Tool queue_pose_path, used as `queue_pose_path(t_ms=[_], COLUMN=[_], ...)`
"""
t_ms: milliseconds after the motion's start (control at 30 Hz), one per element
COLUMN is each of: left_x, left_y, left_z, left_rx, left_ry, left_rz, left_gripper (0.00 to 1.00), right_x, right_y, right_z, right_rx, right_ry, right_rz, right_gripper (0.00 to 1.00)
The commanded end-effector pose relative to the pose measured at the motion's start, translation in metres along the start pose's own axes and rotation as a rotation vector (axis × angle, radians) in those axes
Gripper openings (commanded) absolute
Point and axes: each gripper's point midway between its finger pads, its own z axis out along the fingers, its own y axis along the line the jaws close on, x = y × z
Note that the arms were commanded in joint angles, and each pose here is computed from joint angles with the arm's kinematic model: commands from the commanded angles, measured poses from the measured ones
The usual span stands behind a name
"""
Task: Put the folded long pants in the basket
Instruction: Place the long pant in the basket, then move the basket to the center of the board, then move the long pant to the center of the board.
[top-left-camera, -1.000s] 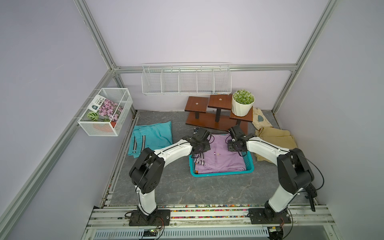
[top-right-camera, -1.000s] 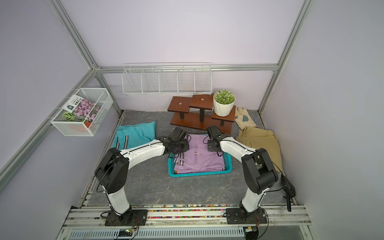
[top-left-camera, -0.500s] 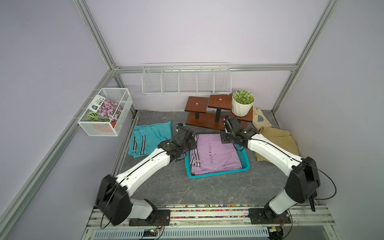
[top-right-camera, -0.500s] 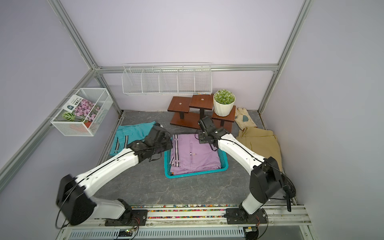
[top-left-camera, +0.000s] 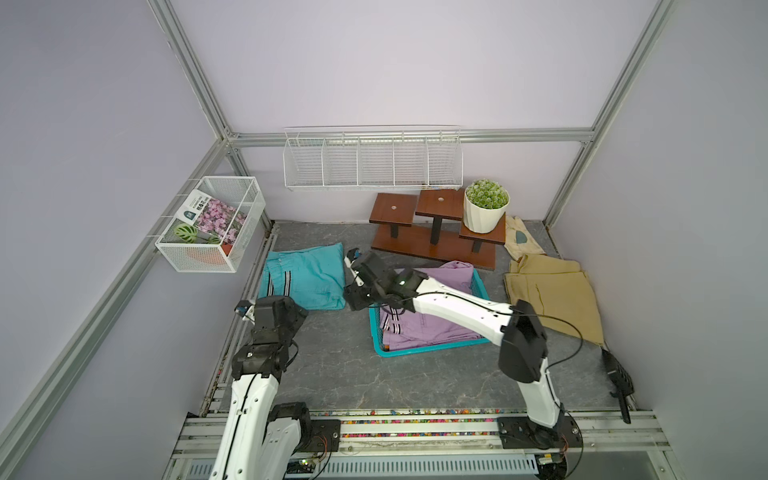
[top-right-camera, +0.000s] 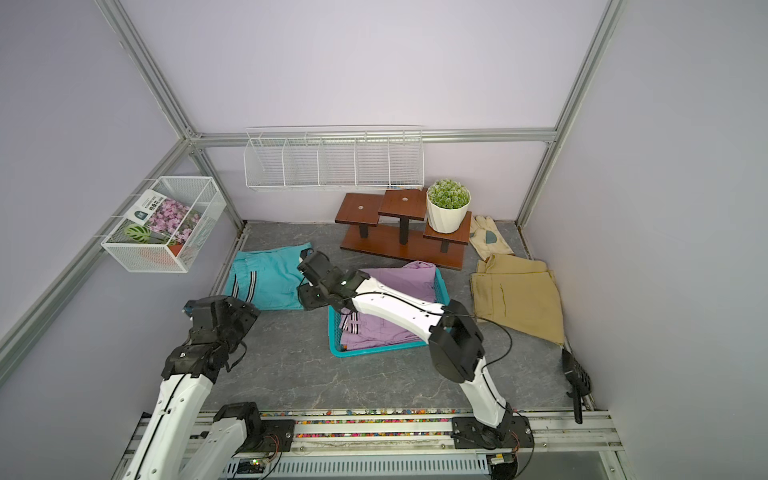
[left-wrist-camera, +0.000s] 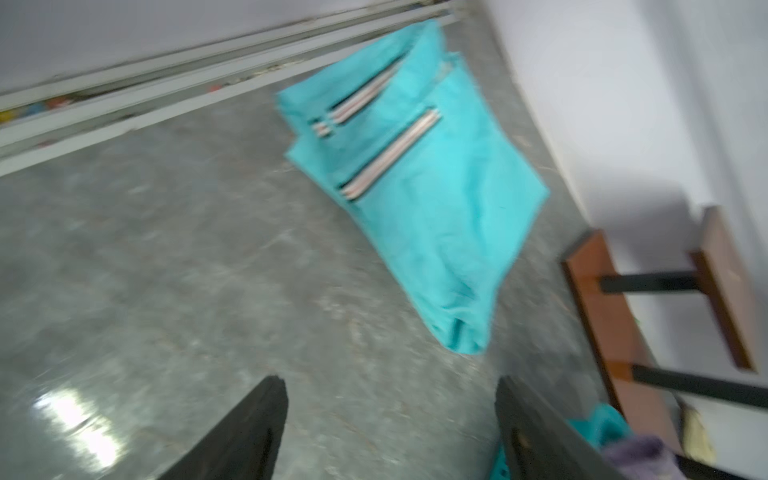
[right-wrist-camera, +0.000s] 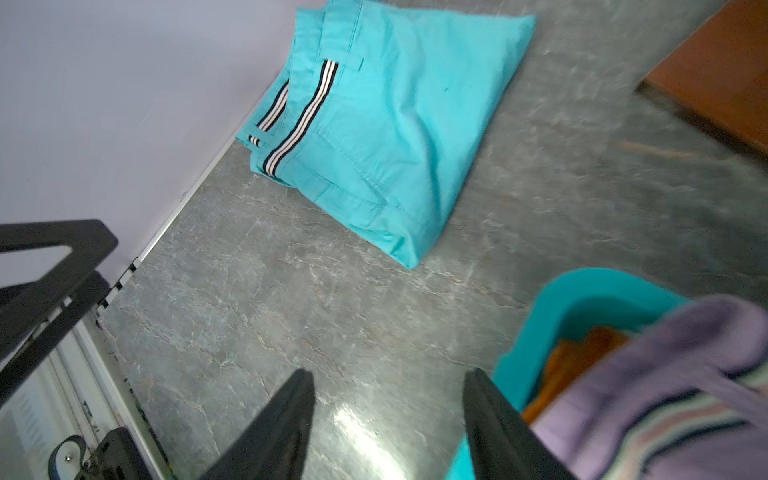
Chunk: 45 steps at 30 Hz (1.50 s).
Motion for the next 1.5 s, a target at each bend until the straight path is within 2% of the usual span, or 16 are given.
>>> queue_pose_path(t_ms=[0,167,333,567,833,967,1133,1233,1467], left_x=[0.006,-0.004,-0.008,-0.006,0.002,0.004,0.005,0.007,0.010], left_y=[0.007,0.018,0.011,0.002,-0.003,-0.006,-0.007,-0.008,-0.010], left_z=[0.000,-0.012,-0.031,-0.041,-0.039,-0.039,-0.040,-0.039,-0.038], left_rx=[0.019,-0.002,0.060,0.102,0.138,0.148,0.161,0.168,0.184], left_ry=[0.039,-0.039,-0.068,-0.044,-0.003,0.010,0.013,0.020,0.032], left_rz=[-0.070,-0.094,-0.079,-0.060,-0.043,-0.033,-0.029,-0.028,-0.026], left_gripper=[0.83,0.85,0.86,0.86,0.86,0.86,0.87,0.87,0.87], right_x=[-0.031,-0.012,0.002,0.010,0.015,-0.009,-0.041,-0.048,-0.041], right_y=[0.011,0.012,-0.014,-0.085,-0.152,-0.139,-0.096,-0.083,-0.090], right_z=[0.008,0.056,0.089,0.090,0.086,0.083,0.085,0.099,0.140], right_rx=[-0.054,-0.077,0.014,0.202,0.268,0.230,0.183,0.137,0.089], right_ry=[-0.081,-0.062,-0.089,-0.067,-0.066,-0.077,-0.087,-0.089,-0.089], right_rz=[0.086,0.279,0.332,0.389,0.436,0.354,0.232,0.252,0.333], right_gripper=[0.68,0.66,0.67,0.68,0.72,0.78,0.94,0.98,0.98])
